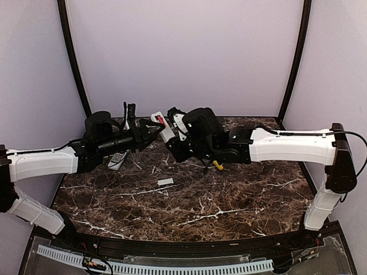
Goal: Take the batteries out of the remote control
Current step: Pass from the right arm to the left
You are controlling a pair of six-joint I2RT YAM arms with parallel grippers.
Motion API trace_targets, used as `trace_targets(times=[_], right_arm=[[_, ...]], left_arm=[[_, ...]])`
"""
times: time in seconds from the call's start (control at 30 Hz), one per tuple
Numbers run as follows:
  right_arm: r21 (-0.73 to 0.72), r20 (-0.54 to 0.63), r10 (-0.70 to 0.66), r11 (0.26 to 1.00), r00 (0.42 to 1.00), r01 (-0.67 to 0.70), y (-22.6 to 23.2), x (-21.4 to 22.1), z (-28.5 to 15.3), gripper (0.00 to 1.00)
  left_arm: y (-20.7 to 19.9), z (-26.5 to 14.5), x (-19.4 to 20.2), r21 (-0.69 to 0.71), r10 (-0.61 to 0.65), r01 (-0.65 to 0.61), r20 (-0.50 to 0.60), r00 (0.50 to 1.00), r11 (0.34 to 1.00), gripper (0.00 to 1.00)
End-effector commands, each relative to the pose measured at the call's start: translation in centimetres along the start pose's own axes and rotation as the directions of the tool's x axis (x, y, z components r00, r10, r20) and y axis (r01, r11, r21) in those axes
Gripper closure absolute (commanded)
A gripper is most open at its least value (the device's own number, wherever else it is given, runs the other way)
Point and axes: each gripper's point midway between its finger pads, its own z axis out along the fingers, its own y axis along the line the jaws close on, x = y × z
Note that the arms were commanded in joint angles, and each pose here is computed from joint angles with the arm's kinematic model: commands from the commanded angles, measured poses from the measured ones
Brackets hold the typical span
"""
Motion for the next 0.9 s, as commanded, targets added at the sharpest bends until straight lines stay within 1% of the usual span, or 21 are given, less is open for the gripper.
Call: trace_targets(times=[0.0,0.1,0.17,0.23,0.27,0.43,0.5,0.53,0.57,0.73,0.8,0.87], right_arm=[[-0.012,0.073,0.015,1.000,0.997,-0.014,1.3,-2.1,-0.4,1.00],[-0.016,0.075,0.014,1.000,0.997,-0.013,1.4,-2.1,-0.4,1.00],[-0.014,0.075,0.012,1.000,0.997,-0.011,1.4,-2.1,-0.4,1.00],[-0.009,0.076,0.012,1.000,0.997,-0.011,1.2,-2.1,-0.4,1.00],[-0.006,0.076,0.011,1.000,0.997,-0.011,1.2,-2.0,-0.4,1.00],[0.008,0.073,0.010,1.000,0.997,-0.011,1.0,-2.0,-0.3,1.00],[0.014,0.069,0.011,1.000,0.998,-0.012,0.9,-1.8,-0.1,1.00],[0.015,0.069,0.014,1.000,0.998,-0.015,0.9,-1.8,-0.1,1.00],[0.017,0.065,0.016,1.000,0.998,-0.017,0.9,-1.6,0.0,1.00],[0.013,0.066,0.026,1.000,0.997,-0.027,0.9,-1.5,-0.1,1.00],[0.001,0.071,0.023,1.000,0.997,-0.023,1.0,-1.6,-0.3,0.91],[-0.017,0.081,0.017,1.000,0.997,-0.016,1.2,-1.5,-0.6,0.72]], left_arm=[[-1.2,1.0,-0.3,0.021,-0.026,0.026,0.000,1.000,0.999,0.20],[-0.8,1.7,0.3,0.014,-0.041,0.042,-0.025,0.999,0.999,0.22],[-1.0,1.8,0.4,0.026,-0.047,0.047,-0.026,0.999,0.999,0.27],[-1.2,1.9,0.4,0.036,-0.049,0.050,-0.027,0.998,0.998,0.33],[-1.4,2.0,0.4,0.040,-0.051,0.052,-0.027,0.998,0.998,0.39],[-1.5,2.1,0.6,0.033,-0.068,0.070,-0.037,0.997,0.997,0.55],[-1.6,2.1,0.6,0.034,-0.070,0.071,-0.039,0.997,0.997,0.66],[-1.6,2.1,0.6,0.033,-0.070,0.071,-0.038,0.997,0.997,0.69],[-1.6,2.1,0.7,0.034,-0.067,0.068,-0.039,0.997,0.997,0.75],[-1.4,2.1,0.7,0.008,-0.058,0.058,-0.044,0.997,0.998,0.90],[-1.4,2.0,0.5,0.000,-0.050,0.050,-0.042,0.998,0.999,0.95],[-1.6,1.9,0.2,-0.005,-0.037,0.037,-0.037,0.999,0.999,0.99]])
